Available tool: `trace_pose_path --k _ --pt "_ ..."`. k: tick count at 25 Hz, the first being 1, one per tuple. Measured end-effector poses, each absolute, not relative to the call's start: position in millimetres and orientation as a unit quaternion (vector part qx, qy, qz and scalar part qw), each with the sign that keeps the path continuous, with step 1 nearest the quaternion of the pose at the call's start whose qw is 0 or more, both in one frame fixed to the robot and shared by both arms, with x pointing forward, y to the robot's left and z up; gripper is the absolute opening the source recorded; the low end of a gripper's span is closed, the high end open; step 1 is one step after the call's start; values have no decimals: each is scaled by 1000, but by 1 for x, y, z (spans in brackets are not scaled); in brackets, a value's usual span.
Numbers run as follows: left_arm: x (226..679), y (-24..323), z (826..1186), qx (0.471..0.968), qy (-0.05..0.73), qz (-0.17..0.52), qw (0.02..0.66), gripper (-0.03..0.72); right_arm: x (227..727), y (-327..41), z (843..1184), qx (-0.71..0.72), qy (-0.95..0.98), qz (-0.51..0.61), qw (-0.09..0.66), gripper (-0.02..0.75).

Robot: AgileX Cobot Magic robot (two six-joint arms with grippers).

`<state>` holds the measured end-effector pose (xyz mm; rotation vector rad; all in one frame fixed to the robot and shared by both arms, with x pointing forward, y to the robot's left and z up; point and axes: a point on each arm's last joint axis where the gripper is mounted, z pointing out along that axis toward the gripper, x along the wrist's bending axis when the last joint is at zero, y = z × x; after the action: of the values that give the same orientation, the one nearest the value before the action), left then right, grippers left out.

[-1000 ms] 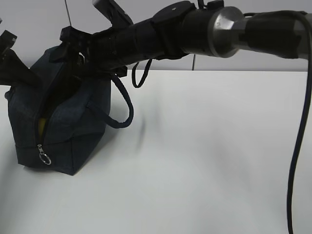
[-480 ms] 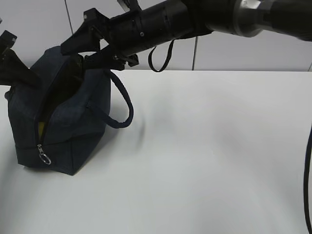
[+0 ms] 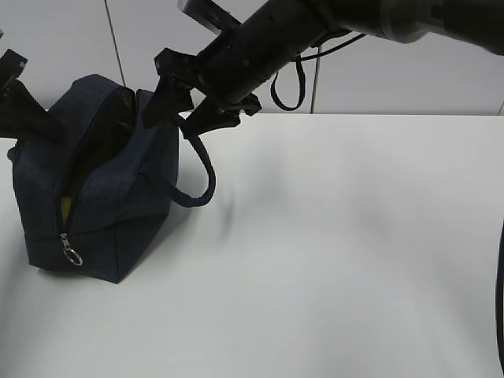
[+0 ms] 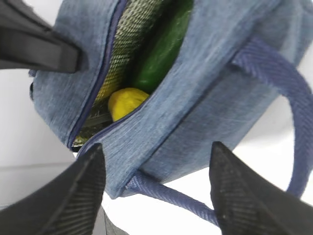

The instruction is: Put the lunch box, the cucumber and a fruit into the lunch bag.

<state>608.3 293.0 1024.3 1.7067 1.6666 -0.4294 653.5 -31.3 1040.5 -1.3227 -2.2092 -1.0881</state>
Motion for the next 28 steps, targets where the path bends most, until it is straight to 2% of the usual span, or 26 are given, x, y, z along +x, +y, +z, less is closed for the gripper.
trace_pose_path --k 10,19,24,28 --pt "608 293 1024 659 644 -166 351 -7 650 -12 1041 -491 -765 -391 143 496" --pt "608 293 1024 659 644 -166 351 -7 659 -8 1007 -526 -756 -361 146 496" --pt "608 293 1024 659 644 -166 351 -7 660 -6 1003 -533 -748 -366 150 496" --pt "608 293 1024 659 644 -167 352 -7 660 -4 1003 -537 -742 -370 158 423"
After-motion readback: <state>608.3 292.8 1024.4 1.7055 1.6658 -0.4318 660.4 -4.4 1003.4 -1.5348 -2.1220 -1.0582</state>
